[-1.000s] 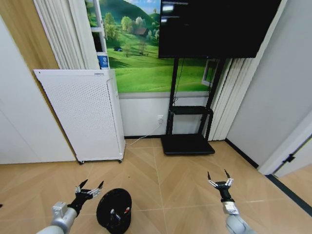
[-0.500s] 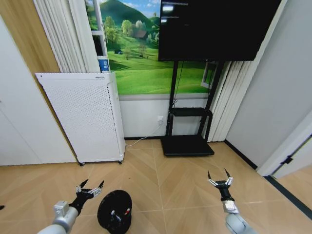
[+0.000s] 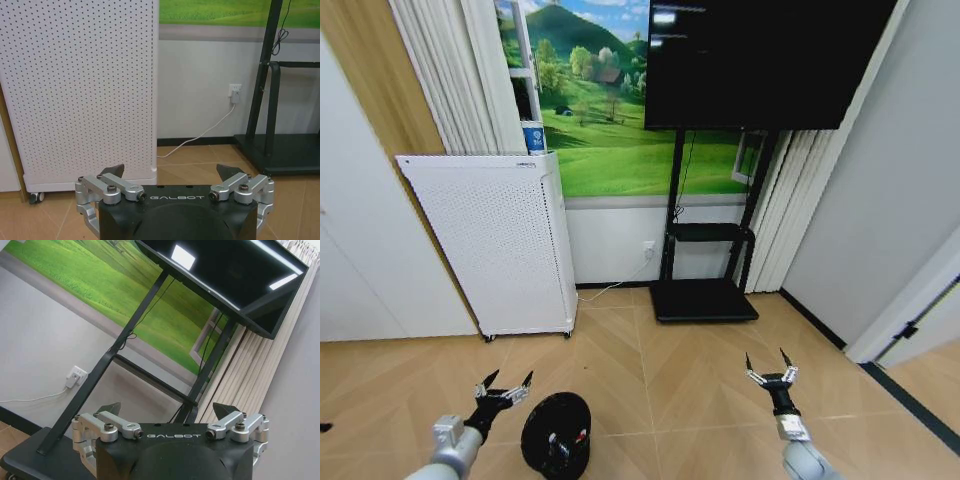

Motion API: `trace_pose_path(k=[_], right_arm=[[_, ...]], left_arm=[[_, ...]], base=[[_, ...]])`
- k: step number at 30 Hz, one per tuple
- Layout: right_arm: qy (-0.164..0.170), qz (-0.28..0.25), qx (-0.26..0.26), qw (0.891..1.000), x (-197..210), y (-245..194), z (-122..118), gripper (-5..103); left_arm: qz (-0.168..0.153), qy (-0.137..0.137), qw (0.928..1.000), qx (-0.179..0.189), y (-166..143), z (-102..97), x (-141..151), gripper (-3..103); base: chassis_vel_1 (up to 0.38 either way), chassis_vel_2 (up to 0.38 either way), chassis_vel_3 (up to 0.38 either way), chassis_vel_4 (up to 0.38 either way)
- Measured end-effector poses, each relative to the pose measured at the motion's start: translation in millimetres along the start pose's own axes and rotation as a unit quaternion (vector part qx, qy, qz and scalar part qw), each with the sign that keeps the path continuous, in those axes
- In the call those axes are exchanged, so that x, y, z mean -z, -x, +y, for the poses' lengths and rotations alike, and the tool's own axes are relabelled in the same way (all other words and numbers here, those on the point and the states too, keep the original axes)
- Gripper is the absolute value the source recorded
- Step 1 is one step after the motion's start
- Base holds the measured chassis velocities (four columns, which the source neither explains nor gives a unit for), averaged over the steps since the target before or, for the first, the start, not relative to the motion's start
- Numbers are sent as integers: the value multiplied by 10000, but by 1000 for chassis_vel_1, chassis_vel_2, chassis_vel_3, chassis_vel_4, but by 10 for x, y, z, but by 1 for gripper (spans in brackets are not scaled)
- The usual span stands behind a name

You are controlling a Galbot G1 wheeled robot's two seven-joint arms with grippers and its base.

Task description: Pick up the trash bin and place the garbage on the floor into it.

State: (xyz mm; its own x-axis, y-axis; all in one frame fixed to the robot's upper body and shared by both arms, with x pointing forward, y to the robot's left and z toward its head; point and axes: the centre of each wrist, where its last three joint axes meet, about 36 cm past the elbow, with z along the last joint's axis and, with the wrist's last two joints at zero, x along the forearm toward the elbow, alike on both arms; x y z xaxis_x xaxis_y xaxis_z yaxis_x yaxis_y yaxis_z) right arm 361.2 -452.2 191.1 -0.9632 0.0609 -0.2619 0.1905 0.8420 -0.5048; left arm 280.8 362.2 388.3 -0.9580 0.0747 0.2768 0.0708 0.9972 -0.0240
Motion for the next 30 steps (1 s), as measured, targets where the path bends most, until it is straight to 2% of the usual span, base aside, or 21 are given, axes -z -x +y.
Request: trace_pose_path(k=[7,15,23,30], right_arm=[[15,24,-26,10000,-5,-13,5,100],[11,30,-96,9999,-7,-33,25,100],[-67,7,-154,9999,-18,-68,62,100],[-151,-27,-171,9997,-35,-53,74,100]], left_arm=[[-3,17,10000,8,-5,9,-22,100],[-5,10,10000,-5,18,7,-39,100],[-15,6,10000,-24,74,-2,-65,100],[-6,-2,10000,-17,84,1,-82,100]], base=[[-21,-14,39,30],[-131,-146,145,149],[-185,-277,175,267],[-163,-399,156,399]])
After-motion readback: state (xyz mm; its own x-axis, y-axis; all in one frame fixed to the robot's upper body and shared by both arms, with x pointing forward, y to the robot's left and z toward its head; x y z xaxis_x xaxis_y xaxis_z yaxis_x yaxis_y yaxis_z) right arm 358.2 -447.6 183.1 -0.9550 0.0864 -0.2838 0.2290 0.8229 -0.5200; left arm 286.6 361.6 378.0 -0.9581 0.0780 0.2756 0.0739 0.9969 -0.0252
